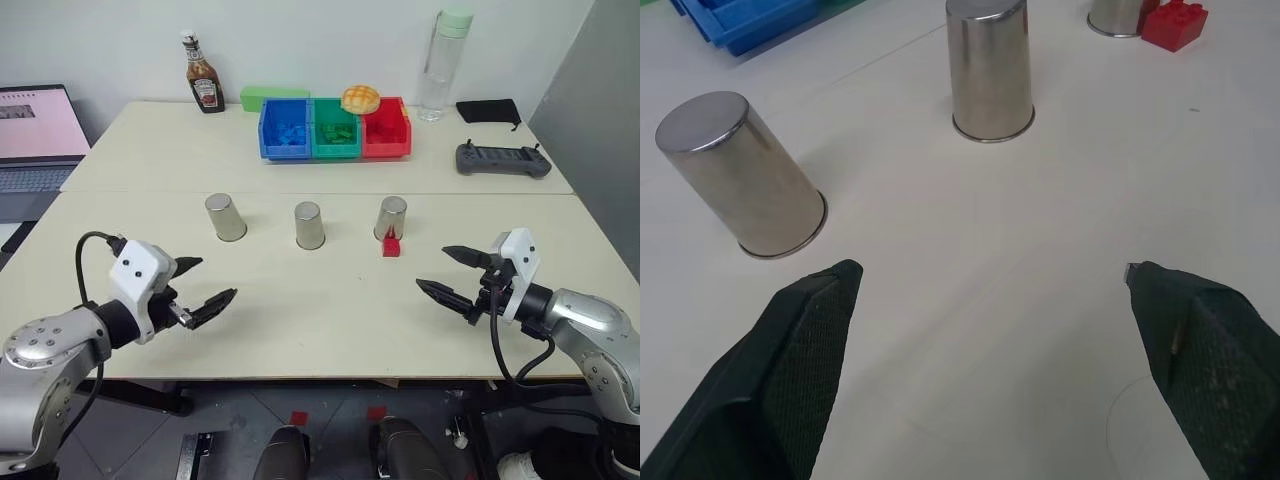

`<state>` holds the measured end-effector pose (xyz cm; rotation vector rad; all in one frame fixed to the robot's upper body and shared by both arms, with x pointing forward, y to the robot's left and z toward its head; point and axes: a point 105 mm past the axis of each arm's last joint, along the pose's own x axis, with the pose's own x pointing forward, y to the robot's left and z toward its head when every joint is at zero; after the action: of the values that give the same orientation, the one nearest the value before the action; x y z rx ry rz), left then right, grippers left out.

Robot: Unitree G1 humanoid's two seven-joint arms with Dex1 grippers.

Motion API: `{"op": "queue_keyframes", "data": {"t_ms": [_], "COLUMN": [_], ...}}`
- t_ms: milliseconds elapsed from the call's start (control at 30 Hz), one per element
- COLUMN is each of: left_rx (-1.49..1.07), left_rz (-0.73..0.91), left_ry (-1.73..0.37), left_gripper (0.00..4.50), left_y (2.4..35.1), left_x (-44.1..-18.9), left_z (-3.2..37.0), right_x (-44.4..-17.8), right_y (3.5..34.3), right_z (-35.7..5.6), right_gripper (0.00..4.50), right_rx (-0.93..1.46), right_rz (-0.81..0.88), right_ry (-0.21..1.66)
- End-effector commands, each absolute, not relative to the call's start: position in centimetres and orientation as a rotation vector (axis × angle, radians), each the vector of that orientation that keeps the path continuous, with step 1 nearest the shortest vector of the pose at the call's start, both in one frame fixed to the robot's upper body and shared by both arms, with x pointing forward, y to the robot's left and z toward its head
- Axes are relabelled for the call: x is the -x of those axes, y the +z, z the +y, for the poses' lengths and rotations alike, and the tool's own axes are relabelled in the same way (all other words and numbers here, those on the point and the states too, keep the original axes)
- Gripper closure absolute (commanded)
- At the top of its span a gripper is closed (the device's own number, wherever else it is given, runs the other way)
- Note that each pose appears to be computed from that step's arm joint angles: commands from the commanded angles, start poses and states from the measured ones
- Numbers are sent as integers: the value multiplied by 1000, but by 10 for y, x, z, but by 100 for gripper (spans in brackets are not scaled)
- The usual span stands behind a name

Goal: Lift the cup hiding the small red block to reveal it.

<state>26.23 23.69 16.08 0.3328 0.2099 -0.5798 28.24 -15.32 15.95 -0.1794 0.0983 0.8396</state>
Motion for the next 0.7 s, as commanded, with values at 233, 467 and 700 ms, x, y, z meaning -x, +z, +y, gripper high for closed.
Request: {"op": "queue_keyframes", "data": {"t_ms": [233,467,700], "left_rx": [-389,-374,-390], "left_rz": [162,165,157], "left_ry": [-554,-569,-578], "left_gripper": [0,0,0], "left_y": [175,178,177], "left_x": [-261,-261,-260], "left_z": [236,230,230], "right_x": [-280,-282,-280], "right_y": [166,165,164], "right_z": [-148,-148,-151], "right_gripper": [4,4,4], "right_rx": [180,191,200], "right_rz": [78,72,77], "right_ry": [877,863,864]}}
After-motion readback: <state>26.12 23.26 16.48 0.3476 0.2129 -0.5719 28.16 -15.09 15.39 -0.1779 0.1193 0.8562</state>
